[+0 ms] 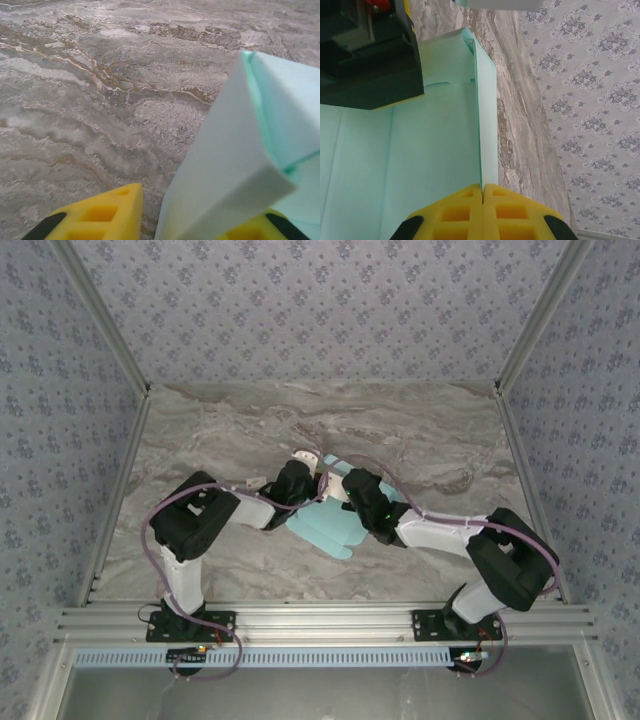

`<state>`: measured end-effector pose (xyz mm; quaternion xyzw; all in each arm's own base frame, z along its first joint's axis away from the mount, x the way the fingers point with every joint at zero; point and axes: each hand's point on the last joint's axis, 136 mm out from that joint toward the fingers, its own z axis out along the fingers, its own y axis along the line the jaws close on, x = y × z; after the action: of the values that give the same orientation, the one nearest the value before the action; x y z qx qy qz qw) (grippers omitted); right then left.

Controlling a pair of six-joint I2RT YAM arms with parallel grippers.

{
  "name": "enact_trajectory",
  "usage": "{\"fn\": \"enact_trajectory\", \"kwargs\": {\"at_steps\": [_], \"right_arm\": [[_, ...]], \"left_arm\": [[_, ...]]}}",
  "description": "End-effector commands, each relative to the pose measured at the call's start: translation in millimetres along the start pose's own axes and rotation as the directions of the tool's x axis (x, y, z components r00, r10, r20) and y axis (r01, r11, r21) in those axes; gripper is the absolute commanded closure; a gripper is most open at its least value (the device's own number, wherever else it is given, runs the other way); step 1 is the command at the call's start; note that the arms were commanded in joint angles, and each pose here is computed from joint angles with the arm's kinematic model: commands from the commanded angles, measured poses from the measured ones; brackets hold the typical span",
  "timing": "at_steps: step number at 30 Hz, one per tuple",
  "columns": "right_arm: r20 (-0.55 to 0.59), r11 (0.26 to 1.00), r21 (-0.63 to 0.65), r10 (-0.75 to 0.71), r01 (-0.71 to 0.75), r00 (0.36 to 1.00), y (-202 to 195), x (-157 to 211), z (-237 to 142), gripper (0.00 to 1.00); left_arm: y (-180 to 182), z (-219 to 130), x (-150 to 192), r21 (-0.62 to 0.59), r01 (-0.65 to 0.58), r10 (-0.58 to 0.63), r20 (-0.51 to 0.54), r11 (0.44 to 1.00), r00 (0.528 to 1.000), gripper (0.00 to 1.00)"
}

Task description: Fold the paper box

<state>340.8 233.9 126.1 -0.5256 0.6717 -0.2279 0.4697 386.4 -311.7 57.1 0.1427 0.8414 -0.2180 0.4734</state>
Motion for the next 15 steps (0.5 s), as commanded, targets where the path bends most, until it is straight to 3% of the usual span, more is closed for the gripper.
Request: {"fn": "enact_trajectory", "kwargs": {"at_steps": [1, 8, 15], "right_arm": [[-0.031, 0.998, -0.069, -0.013, 0.011, 0.999, 18.6, 12.2, -6.8, 1.00], [-0.024, 0.997, -0.073, -0.009, 0.007, 1.000, 17.5, 10.7, -6.3, 1.00], [-0.017, 0.994, -0.107, 0.031, -0.033, 0.999, 22.3, 8.7, -9.7, 1.00]], "left_arm": [[27.6, 6.8, 1.4, -0.029, 0.019, -0.018, 0.012, 0.999, 1.000, 0.68], [33.8, 10.7, 0.2, -0.030, 0.016, -0.016, 0.005, 0.999, 1.000, 0.69], [60.0, 3.1, -3.5, -0.209, 0.107, -0.094, 0.072, 0.972, 0.993, 0.79]]}}
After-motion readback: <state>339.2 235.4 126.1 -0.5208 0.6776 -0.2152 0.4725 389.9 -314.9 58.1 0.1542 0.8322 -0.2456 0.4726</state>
